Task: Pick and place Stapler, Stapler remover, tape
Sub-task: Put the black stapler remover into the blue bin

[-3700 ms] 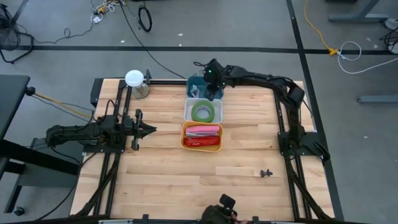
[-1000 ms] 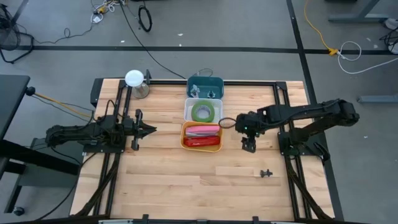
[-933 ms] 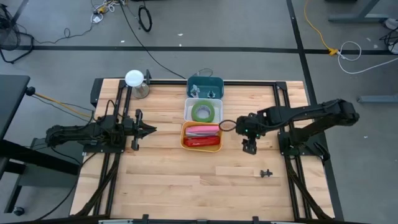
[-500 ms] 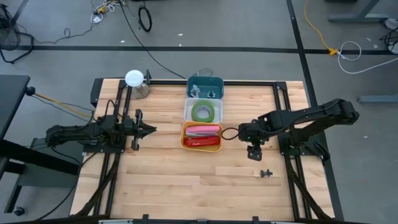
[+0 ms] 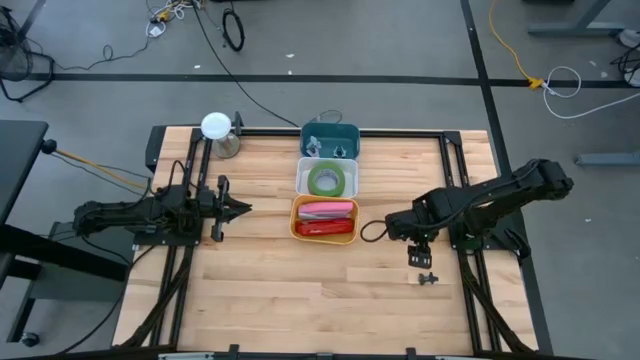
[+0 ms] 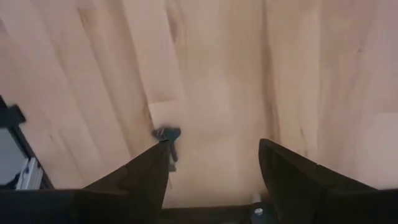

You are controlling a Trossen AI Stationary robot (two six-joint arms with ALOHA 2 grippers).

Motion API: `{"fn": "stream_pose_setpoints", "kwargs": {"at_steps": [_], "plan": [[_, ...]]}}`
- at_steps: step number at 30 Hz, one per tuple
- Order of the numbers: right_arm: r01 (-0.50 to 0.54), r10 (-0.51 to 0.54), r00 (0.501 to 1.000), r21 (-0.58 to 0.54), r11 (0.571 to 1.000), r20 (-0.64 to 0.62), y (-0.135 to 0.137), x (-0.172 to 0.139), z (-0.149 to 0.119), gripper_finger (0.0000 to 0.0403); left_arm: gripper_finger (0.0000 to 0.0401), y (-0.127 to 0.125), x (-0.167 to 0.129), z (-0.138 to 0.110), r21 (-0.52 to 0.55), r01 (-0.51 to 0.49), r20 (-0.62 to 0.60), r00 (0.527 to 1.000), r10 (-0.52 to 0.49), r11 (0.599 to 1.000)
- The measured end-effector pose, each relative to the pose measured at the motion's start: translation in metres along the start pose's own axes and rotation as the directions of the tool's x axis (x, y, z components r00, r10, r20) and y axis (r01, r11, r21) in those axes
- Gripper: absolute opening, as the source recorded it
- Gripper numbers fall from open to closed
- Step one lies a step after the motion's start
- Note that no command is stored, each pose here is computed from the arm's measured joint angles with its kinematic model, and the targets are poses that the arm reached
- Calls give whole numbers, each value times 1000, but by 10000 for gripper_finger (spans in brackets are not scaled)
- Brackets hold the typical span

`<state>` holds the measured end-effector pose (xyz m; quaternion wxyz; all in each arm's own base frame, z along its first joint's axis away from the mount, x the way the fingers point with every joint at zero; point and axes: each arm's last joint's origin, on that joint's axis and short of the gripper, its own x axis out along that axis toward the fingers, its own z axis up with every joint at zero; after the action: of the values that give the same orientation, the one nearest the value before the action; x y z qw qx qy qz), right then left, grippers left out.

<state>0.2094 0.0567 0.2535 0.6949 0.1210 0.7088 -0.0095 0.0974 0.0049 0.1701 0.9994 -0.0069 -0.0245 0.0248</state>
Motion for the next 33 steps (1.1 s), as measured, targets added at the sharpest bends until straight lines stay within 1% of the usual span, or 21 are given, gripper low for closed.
{"fn": "stream_pose_setpoints", "kwargs": {"at_steps": [5,10,13,15,21,25,30,33], "plan": [[-28,25,999,-60,998,-47,15,6,-6,244,37,0,0,0,0,0,0,1000,0,1000],[-17,10,998,-118,993,-61,34,9,-18,244,37,0,0,0,0,0,0,1000,0,1000],[5,-11,999,-117,993,-53,41,10,-24,244,37,0,0,0,0,0,0,1000,0,1000],[3,-8,999,-114,993,-37,45,9,-28,244,37,0,0,0,0,0,0,1000,0,1000],[-35,36,999,-65,997,12,45,10,-43,244,37,0,0,0,0,0,0,1000,0,1000],[-39,40,999,-39,998,17,42,13,-53,244,37,0,0,0,0,0,0,1000,0,1000],[-51,52,998,-46,998,37,38,20,-66,244,37,0,0,0,0,0,0,1000,0,1000],[-58,64,996,-91,994,68,37,26,-73,244,37,0,0,0,0,0,0,1000,0,1000]]}}
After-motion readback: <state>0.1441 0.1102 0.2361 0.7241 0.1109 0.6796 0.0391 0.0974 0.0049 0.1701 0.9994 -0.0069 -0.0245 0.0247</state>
